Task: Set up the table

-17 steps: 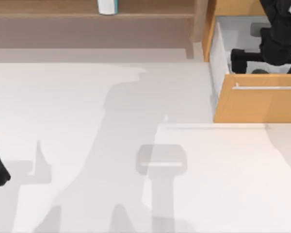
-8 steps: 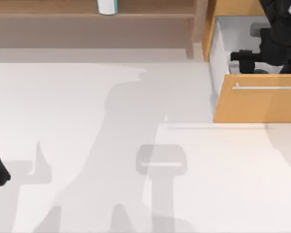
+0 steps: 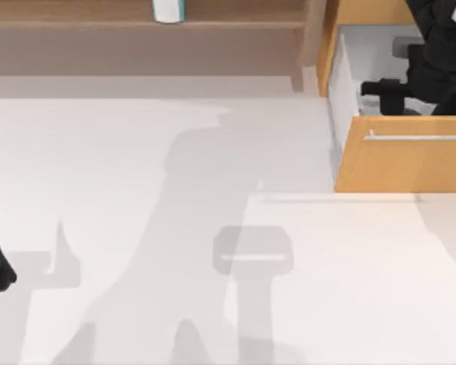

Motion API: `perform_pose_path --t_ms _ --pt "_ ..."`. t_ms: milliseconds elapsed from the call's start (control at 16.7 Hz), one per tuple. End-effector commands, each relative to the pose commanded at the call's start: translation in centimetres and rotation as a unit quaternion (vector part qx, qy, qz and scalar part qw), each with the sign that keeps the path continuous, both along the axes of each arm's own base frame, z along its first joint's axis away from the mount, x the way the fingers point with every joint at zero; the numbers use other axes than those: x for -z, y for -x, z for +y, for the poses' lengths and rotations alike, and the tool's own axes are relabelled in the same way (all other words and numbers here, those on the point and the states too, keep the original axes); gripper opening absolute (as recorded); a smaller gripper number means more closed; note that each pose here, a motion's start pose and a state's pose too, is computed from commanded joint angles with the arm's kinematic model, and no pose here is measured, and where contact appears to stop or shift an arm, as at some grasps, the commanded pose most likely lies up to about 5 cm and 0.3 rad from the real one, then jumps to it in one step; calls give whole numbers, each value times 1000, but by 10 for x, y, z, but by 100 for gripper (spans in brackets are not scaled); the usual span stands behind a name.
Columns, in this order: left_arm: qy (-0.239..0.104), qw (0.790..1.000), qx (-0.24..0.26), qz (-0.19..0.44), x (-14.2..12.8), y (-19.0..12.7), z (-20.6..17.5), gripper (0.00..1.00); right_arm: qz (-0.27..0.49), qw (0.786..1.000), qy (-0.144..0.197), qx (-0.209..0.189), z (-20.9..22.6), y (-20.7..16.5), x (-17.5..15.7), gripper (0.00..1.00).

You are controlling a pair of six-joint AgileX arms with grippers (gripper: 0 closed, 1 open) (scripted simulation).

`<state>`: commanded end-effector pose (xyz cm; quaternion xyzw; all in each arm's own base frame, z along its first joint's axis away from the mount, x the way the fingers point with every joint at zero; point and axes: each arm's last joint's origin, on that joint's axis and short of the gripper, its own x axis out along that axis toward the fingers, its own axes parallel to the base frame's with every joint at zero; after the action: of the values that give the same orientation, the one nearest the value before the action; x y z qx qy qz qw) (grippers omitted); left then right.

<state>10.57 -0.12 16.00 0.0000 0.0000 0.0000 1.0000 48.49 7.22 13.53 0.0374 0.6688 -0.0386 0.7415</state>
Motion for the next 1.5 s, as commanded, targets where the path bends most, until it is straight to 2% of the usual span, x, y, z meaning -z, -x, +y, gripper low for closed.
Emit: perform_pose_path --t_ms 540,840,1080,1320,1500 --pt "0 1000 0 0 0 0 0 100 -5 1000 -1 0 0 0 -5 0" --pt "0 1000 0 0 0 0 0 100 -33 999 -2 -18 -2 16 -43 0" --pt "0 1000 0 0 0 0 0 100 -105 994 -8 -28 -18 39 -98 0" --pt "0 1000 0 0 0 0 0 100 -178 984 -2 -23 -49 77 -147 0" --pt "0 1000 0 0 0 0 0 100 -203 979 8 -18 -72 115 -162 0"
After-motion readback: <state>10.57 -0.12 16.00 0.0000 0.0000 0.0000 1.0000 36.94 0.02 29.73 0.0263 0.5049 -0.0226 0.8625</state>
